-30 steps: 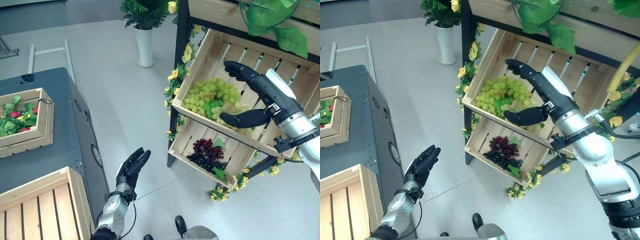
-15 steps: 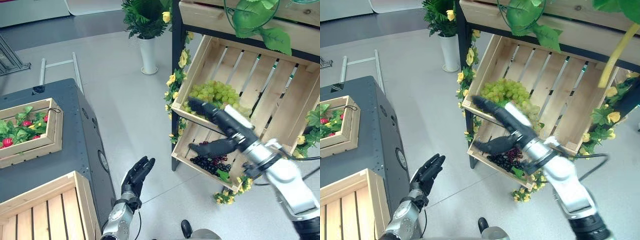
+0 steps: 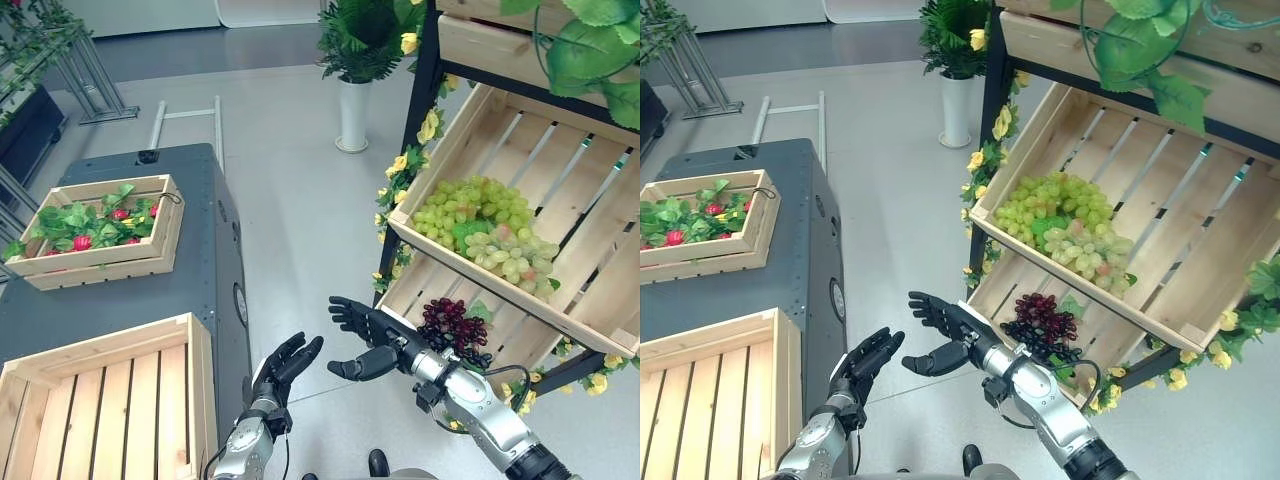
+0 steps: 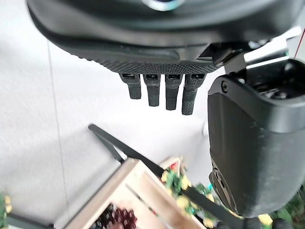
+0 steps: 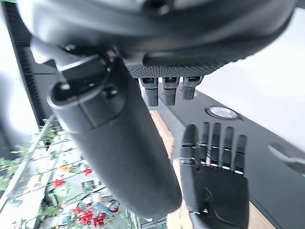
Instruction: Pick up the fruits from the basket on one side to the basket on the other side
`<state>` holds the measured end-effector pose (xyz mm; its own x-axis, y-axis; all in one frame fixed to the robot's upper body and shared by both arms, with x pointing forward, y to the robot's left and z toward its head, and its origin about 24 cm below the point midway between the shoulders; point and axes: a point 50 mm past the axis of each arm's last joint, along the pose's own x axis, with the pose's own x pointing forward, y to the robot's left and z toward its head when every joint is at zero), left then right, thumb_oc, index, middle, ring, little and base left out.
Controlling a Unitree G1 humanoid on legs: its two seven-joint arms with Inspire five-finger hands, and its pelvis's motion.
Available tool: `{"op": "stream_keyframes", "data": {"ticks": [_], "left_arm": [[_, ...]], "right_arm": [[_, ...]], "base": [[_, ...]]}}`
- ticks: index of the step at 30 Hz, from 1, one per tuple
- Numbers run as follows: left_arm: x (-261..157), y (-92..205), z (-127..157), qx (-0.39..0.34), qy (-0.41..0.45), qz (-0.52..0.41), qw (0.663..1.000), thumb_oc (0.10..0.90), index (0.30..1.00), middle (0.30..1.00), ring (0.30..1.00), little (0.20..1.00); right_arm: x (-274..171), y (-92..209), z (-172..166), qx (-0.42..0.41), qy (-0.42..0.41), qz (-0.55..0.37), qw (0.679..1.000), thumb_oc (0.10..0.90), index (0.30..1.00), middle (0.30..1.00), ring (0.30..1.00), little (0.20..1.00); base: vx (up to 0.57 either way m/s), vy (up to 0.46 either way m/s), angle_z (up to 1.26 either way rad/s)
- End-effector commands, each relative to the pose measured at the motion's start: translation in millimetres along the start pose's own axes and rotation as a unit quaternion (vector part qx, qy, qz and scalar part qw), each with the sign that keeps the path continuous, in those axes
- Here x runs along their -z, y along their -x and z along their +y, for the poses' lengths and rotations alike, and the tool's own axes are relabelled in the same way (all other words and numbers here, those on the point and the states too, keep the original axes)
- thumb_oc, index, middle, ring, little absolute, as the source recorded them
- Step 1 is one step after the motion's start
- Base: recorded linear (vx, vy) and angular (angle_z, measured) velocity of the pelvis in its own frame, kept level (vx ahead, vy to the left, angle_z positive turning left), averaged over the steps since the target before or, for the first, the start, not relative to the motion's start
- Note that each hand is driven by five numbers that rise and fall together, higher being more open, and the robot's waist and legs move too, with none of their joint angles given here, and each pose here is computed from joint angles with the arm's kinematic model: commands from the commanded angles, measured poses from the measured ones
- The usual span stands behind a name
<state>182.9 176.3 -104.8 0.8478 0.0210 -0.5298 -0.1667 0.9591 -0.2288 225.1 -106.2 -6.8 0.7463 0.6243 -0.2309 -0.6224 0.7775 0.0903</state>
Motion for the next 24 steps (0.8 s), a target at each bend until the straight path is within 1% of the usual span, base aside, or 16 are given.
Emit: {"op": "stream_keyframes", "data": {"ticks": [1, 3, 7, 9, 10, 13, 14, 15, 16, 18, 21, 23, 24], "left_arm": [[-23, -15, -8, 0.011, -0.012, -0.049, 0.999, 0.800, 0.900, 0.900, 0.900, 0.900], [-19, -14, -6, 0.007, -0.014, -0.041, 0.999, 0.800, 0.900, 0.900, 0.900, 0.900], [2, -6, 1, 0.002, -0.036, 0.004, 0.999, 0.800, 0.900, 0.900, 0.900, 0.900], [13, -2, 5, -0.010, -0.047, 0.028, 0.998, 0.800, 0.900, 0.900, 0.900, 0.900], [14, -1, 6, -0.012, -0.048, 0.032, 0.998, 0.800, 0.900, 0.900, 0.900, 0.900], [31, 5, 14, -0.035, -0.058, 0.071, 0.995, 0.800, 0.900, 0.900, 0.900, 0.900], [33, 5, 15, -0.038, -0.060, 0.076, 0.995, 0.800, 0.900, 0.900, 0.900, 0.900], [40, 8, 18, -0.045, -0.069, 0.094, 0.992, 0.800, 0.900, 0.900, 0.900, 0.900], [41, 9, 19, -0.045, -0.074, 0.097, 0.992, 0.800, 0.900, 0.900, 0.900, 0.900], [49, 11, 19, -0.031, -0.117, 0.118, 0.986, 0.800, 0.900, 0.900, 0.900, 0.900], [57, 16, 22, -0.013, -0.167, 0.148, 0.975, 0.800, 0.900, 0.900, 0.900, 0.900], [60, 17, 24, -0.012, -0.179, 0.161, 0.970, 0.800, 0.900, 0.900, 0.900, 0.900], [63, 19, 28, -0.007, -0.196, 0.174, 0.965, 0.800, 0.900, 0.900, 0.900, 0.900]], "right_arm": [[-30, -18, -2, 0.036, -0.039, -0.099, 0.994, 0.800, 0.900, 0.900, 0.900, 0.900], [-21, -18, -3, 0.046, -0.059, -0.084, 0.994, 0.800, 0.900, 0.900, 0.900, 0.900], [17, -12, -5, 0.081, -0.108, -0.018, 0.991, 0.800, 0.900, 0.900, 0.900, 0.900], [37, -8, -6, 0.105, -0.122, 0.018, 0.987, 0.800, 0.900, 0.900, 0.900, 0.900], [39, -7, -7, 0.110, -0.124, 0.024, 0.986, 0.800, 0.900, 0.900, 0.900, 0.900], [69, 3, -13, 0.170, -0.155, 0.075, 0.970, 0.800, 0.900, 0.900, 0.900, 0.900], [73, 5, -15, 0.181, -0.163, 0.080, 0.967, 0.800, 0.900, 0.900, 0.900, 0.900], [89, 14, -21, 0.216, -0.163, 0.104, 0.957, 0.800, 0.900, 0.900, 0.900, 0.900], [91, 16, -22, 0.224, -0.161, 0.111, 0.955, 0.800, 0.900, 0.900, 0.900, 0.900], [115, 34, -29, 0.268, -0.162, 0.165, 0.935, 0.800, 0.900, 0.900, 0.900, 0.900], [142, 60, -35, 0.299, -0.154, 0.235, 0.912, 0.800, 0.900, 0.900, 0.900, 0.900], [149, 68, -34, 0.305, -0.153, 0.261, 0.903, 0.800, 0.900, 0.900, 0.900, 0.900], [160, 80, -32, 0.310, -0.144, 0.299, 0.891, 0.800, 0.900, 0.900, 0.900, 0.900]], "base": [[0.00, -0.021, 0.20], [0.01, -0.017, 0.14], [0.03, -0.016, 0.19], [0.03, -0.014, 0.18], [0.02, -0.011, 0.09], [0.02, -0.011, 0.08], [0.03, -0.017, 0.11], [0.02, -0.013, 0.11], [0.02, -0.018, 0.12], [0.02, -0.020, 0.06], [0.02, -0.029, 0.06], [0.02, -0.021, 0.05], [0.00, 0.000, 0.00]]}}
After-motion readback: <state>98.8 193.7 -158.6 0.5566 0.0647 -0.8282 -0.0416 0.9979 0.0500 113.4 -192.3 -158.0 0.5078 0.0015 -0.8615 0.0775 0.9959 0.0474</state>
